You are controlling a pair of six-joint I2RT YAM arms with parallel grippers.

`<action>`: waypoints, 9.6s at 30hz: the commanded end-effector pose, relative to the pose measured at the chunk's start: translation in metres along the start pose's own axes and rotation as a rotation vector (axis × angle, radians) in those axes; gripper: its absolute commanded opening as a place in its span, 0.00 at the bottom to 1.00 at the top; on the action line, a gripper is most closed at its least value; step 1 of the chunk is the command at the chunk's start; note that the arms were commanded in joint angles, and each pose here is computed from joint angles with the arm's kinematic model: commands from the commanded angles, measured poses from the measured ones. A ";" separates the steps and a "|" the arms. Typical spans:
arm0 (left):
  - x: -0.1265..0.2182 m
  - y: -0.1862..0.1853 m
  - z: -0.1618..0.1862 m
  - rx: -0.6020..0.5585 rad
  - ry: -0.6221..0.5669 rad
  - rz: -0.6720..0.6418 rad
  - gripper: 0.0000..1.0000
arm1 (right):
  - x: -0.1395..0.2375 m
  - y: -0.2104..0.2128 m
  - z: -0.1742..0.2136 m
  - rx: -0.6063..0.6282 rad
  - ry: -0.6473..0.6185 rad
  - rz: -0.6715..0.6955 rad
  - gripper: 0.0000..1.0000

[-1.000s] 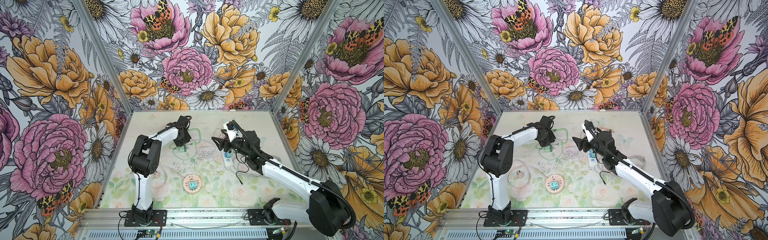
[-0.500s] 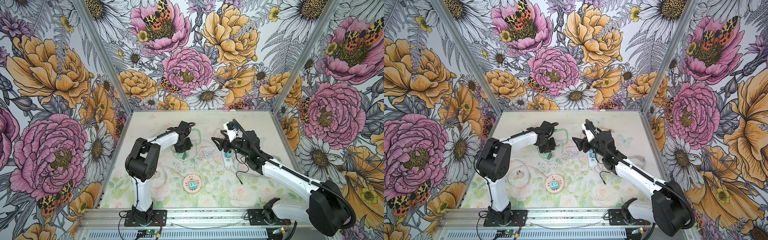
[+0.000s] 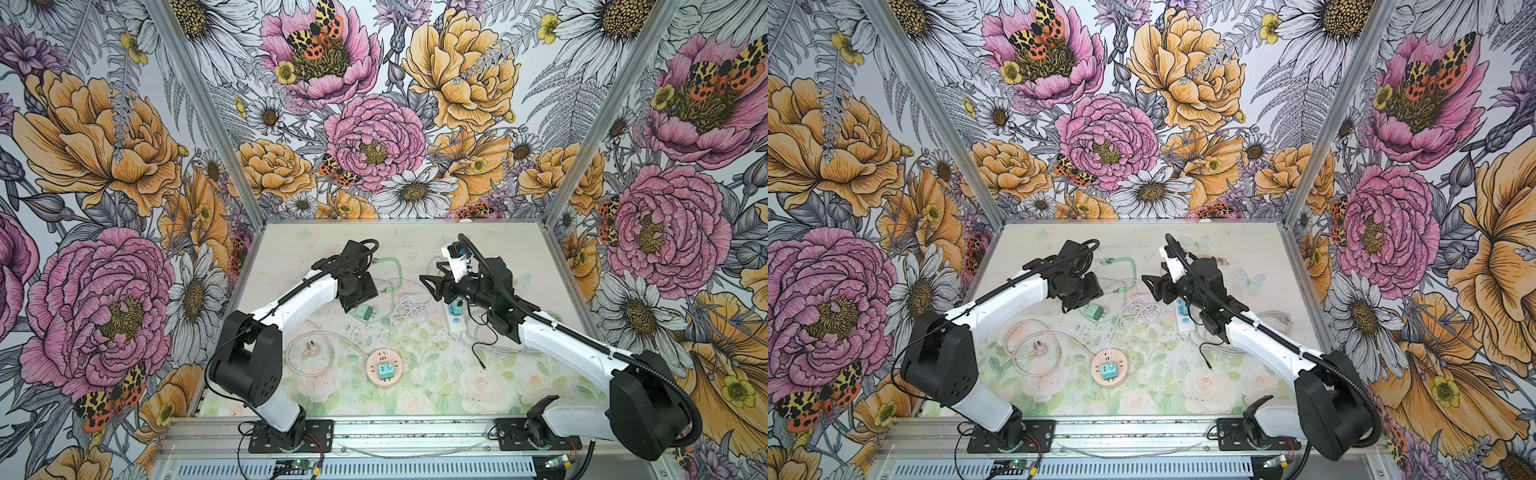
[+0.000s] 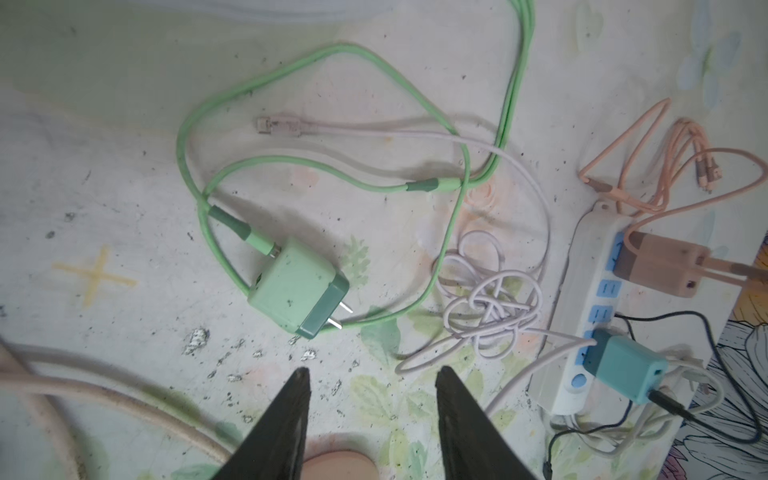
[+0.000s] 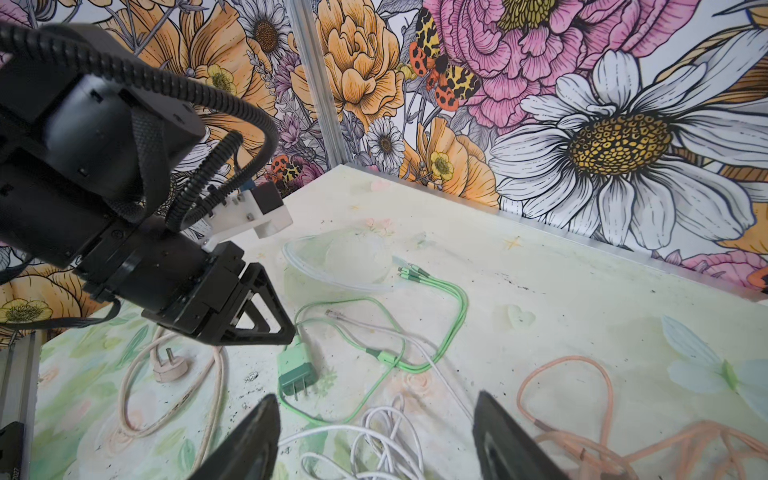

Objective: Insert the plug

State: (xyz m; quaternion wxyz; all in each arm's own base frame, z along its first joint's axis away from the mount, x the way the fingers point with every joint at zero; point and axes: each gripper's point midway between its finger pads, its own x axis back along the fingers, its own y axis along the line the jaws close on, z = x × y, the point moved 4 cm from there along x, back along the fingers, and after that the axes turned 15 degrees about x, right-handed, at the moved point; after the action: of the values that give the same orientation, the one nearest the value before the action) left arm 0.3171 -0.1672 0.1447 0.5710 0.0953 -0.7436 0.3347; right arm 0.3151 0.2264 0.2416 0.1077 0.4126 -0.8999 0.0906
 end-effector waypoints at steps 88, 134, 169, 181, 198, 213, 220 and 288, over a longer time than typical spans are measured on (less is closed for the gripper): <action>0.073 -0.042 0.003 0.070 0.013 0.341 0.15 | -0.016 0.092 0.009 -0.418 -0.270 -0.468 0.76; 0.067 -0.068 0.054 0.020 0.094 0.406 0.17 | -0.076 0.075 0.015 -0.468 -0.441 -0.239 0.22; 0.102 -0.053 0.048 -0.053 0.130 0.569 0.62 | -0.057 0.119 0.004 0.195 -0.235 -0.048 0.00; 0.102 -0.053 0.056 -0.082 0.176 0.633 0.46 | -0.056 0.120 -0.005 0.168 -0.280 -0.053 0.00; 0.100 -0.040 0.041 -0.176 0.132 0.657 0.28 | -0.031 0.133 -0.006 0.109 -0.291 -0.150 0.53; 0.126 -0.033 0.058 -0.621 0.055 0.524 0.25 | 0.040 0.051 -0.007 -0.131 -0.149 -0.071 0.46; 0.113 -0.034 0.075 -0.970 -0.060 0.227 0.25 | 0.058 0.042 -0.039 -0.185 -0.034 -0.223 0.48; 0.100 -0.093 0.119 -1.569 -0.213 0.090 0.26 | -0.023 0.073 0.026 -0.597 0.153 -0.666 0.49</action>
State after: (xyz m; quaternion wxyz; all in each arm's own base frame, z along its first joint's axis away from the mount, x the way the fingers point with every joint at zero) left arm 0.2400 -0.2669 0.2359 0.4240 -0.3050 -0.8063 -0.2778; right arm 0.2648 0.2782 0.2081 0.3048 0.6277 -0.6915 -0.1867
